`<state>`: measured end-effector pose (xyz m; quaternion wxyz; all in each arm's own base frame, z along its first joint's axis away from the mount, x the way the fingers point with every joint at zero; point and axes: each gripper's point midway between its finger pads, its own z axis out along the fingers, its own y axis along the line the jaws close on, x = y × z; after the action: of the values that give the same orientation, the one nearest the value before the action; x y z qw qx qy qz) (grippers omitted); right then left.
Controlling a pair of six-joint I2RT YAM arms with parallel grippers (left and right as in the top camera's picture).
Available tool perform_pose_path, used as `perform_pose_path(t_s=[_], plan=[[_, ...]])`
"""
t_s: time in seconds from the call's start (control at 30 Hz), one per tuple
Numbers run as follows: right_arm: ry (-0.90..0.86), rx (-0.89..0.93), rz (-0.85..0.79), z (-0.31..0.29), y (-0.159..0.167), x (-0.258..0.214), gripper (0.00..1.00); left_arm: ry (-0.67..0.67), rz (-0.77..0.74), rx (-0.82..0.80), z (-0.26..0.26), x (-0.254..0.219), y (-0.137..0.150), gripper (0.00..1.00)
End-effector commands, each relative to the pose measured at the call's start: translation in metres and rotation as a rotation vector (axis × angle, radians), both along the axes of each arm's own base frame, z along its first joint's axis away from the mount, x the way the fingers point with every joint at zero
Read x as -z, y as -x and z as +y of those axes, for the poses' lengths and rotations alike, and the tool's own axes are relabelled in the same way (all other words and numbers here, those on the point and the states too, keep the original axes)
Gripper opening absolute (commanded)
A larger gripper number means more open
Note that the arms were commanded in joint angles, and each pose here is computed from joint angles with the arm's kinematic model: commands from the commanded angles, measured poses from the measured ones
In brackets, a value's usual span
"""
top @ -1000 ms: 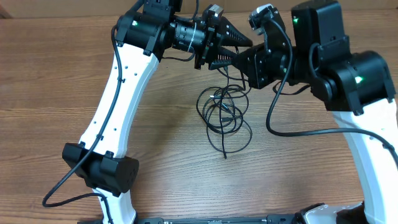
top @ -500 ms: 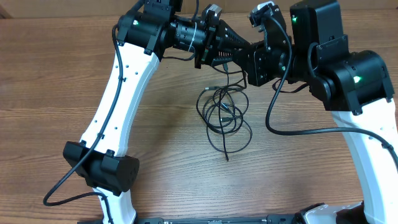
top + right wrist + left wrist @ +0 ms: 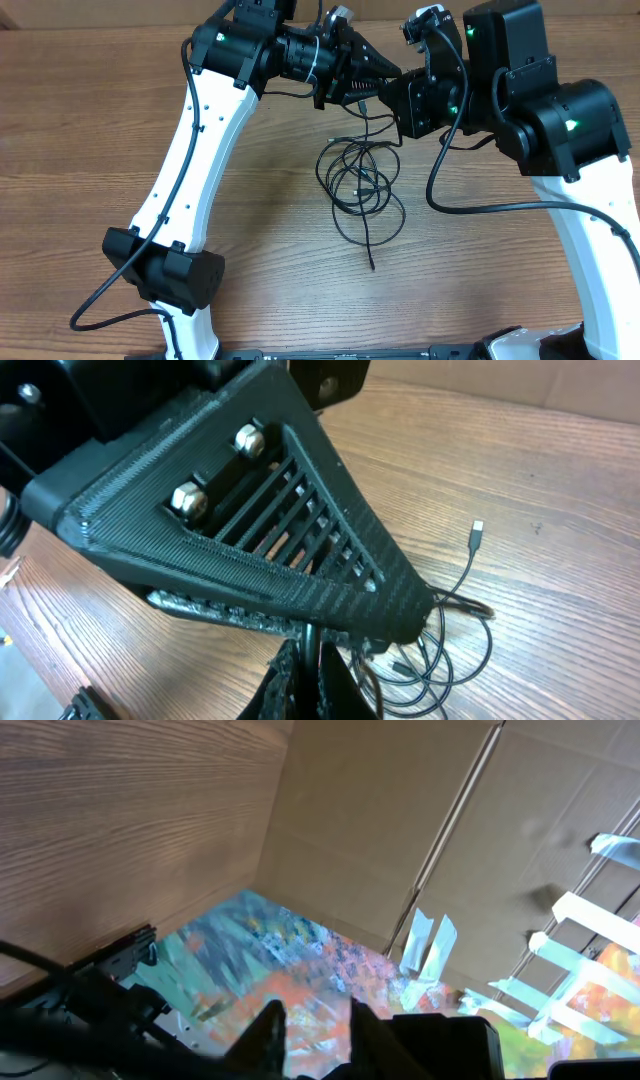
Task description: Untangle cables
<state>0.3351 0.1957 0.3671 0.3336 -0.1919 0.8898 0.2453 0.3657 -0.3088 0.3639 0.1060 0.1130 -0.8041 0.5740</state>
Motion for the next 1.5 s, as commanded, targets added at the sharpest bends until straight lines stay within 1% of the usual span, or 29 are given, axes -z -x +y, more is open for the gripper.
perform_pose_path(t_s=[0.0,0.17,0.23,0.3,0.37,0.43,0.47,0.57,0.7,0.8,0.83,0.87,0.9,1.0,1.1,1.2,1.3,1.47], plan=[[0.004,0.013,-0.003,-0.001,-0.002,0.000,0.04,-0.005,-0.030,-0.021,0.005,-0.005,-0.004,0.16],[-0.006,0.024,0.008,-0.001,-0.002,0.000,0.04,-0.006,-0.028,-0.026,0.006,-0.005,-0.005,0.16],[-0.006,0.025,0.009,-0.001,-0.002,0.001,0.04,-0.006,-0.026,-0.027,0.006,-0.005,-0.005,0.12],[-0.006,0.024,0.010,-0.001,-0.001,0.001,0.04,-0.006,-0.026,-0.027,0.006,-0.005,-0.005,0.04],[-0.015,0.013,0.014,0.001,0.000,0.000,0.05,-0.006,-0.027,-0.028,0.006,-0.005,-0.006,0.04],[-0.023,0.006,0.017,0.003,0.001,0.000,0.10,-0.006,-0.028,-0.027,0.006,-0.005,-0.006,0.04],[-0.022,0.006,0.018,0.003,0.001,0.000,0.15,-0.003,-0.043,-0.025,0.006,-0.006,-0.006,0.04],[-0.040,0.035,0.044,0.002,0.001,0.001,0.17,0.017,-0.150,-0.004,0.004,-0.012,-0.011,0.04],[-0.066,0.095,0.064,-0.008,-0.002,-0.002,0.29,0.064,-0.203,0.024,0.001,-0.023,-0.011,0.04],[-0.081,0.151,0.055,-0.026,-0.003,-0.010,0.54,0.138,-0.245,0.057,0.000,-0.040,-0.012,0.04],[-0.085,0.177,0.050,-0.036,-0.003,-0.013,0.66,0.161,-0.241,0.056,0.002,-0.047,-0.013,0.04],[-0.092,0.213,0.049,-0.048,-0.003,-0.016,0.73,0.178,-0.241,0.051,0.005,-0.053,-0.016,0.04],[-0.100,0.245,0.050,-0.058,-0.002,-0.019,0.77,0.190,-0.248,0.047,0.007,-0.057,-0.019,0.04],[-0.111,0.332,0.041,-0.089,0.003,-0.027,0.84,0.216,-0.305,0.010,0.019,-0.069,-0.034,0.04],[-0.110,0.403,0.040,-0.114,0.008,-0.030,0.90,0.230,-0.311,-0.037,0.034,-0.077,-0.047,0.04],[-0.104,0.453,0.059,-0.131,0.010,-0.026,0.92,0.258,-0.324,-0.070,0.047,-0.090,-0.057,0.04],[-0.098,0.486,0.086,-0.141,0.011,-0.020,0.92,0.310,-0.308,-0.060,0.055,-0.110,-0.057,0.04],[-0.100,0.496,0.080,-0.144,0.010,-0.021,0.92,0.415,-0.388,-0.029,0.070,-0.162,-0.046,0.04]])
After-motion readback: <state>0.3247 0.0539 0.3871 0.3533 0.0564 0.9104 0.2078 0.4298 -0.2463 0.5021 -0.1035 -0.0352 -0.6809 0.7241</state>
